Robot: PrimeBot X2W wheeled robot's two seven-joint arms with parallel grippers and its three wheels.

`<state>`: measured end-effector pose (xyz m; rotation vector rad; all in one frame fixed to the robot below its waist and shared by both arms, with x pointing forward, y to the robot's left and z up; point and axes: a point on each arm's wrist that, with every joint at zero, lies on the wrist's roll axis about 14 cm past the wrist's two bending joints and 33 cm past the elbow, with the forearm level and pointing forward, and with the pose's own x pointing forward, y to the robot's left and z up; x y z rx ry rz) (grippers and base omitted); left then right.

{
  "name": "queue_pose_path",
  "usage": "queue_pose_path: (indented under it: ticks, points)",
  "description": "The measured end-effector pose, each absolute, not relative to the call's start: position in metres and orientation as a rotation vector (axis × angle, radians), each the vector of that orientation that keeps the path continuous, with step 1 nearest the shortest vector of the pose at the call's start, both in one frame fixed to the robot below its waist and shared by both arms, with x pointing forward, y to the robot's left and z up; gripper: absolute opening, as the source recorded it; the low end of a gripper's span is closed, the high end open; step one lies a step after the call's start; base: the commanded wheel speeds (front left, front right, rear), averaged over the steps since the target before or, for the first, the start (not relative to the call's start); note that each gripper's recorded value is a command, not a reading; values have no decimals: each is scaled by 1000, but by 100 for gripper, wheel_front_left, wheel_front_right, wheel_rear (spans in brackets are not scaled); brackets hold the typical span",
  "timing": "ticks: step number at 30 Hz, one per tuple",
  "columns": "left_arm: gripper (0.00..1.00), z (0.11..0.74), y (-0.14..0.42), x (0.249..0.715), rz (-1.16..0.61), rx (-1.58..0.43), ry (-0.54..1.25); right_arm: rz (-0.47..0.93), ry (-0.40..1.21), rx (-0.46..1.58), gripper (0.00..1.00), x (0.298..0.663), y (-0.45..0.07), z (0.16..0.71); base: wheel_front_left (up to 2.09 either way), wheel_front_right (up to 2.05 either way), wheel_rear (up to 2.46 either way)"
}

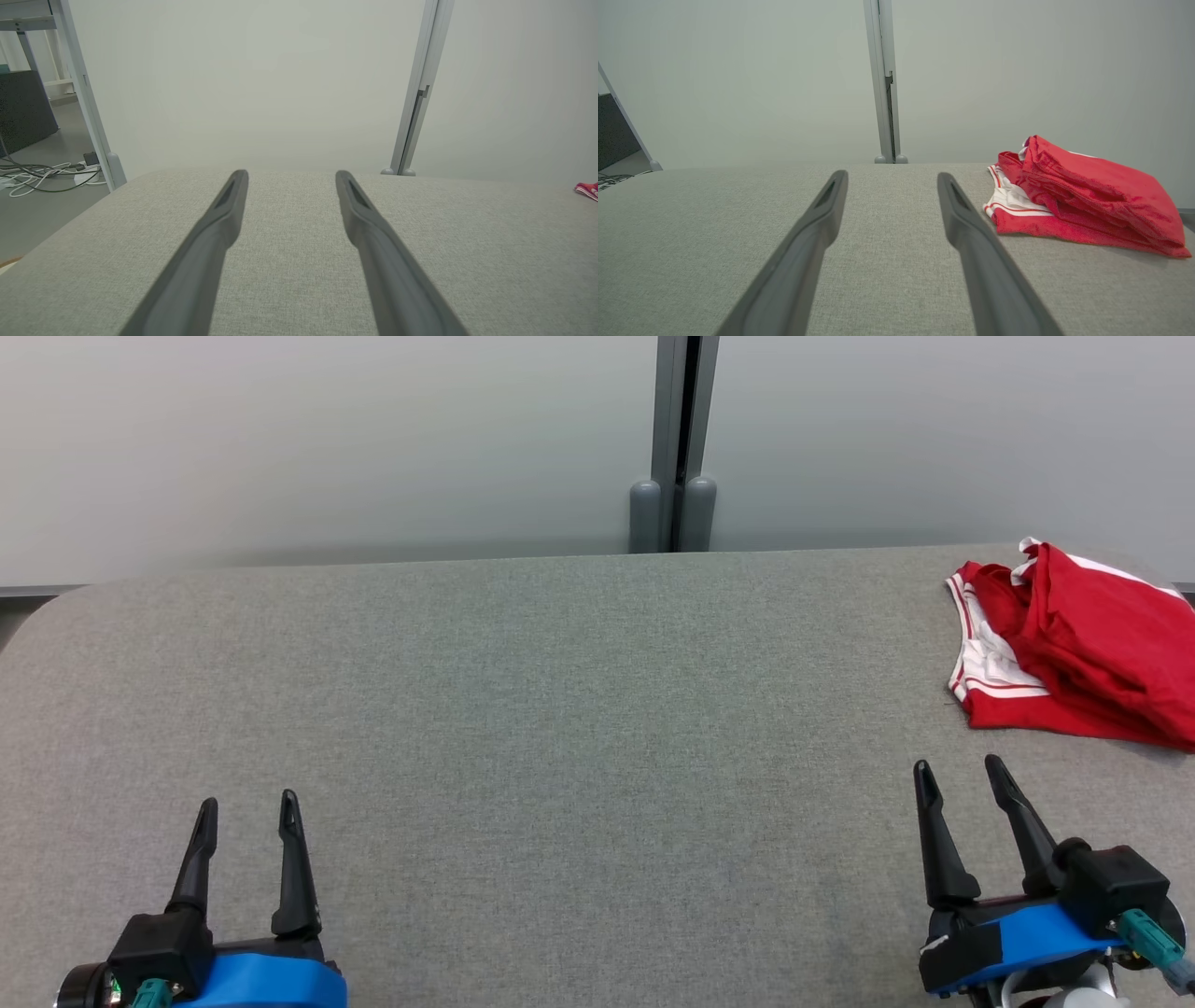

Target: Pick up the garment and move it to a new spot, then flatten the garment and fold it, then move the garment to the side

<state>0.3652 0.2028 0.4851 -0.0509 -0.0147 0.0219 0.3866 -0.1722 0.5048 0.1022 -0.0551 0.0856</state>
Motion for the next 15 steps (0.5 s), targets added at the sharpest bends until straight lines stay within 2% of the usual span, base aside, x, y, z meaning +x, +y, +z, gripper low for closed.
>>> queue_pose_path:
  ticks: [15]
  points:
    - [100,482,203,366,25,-49,-5,80,-48,113,100,385,-173,504,0,0,0]
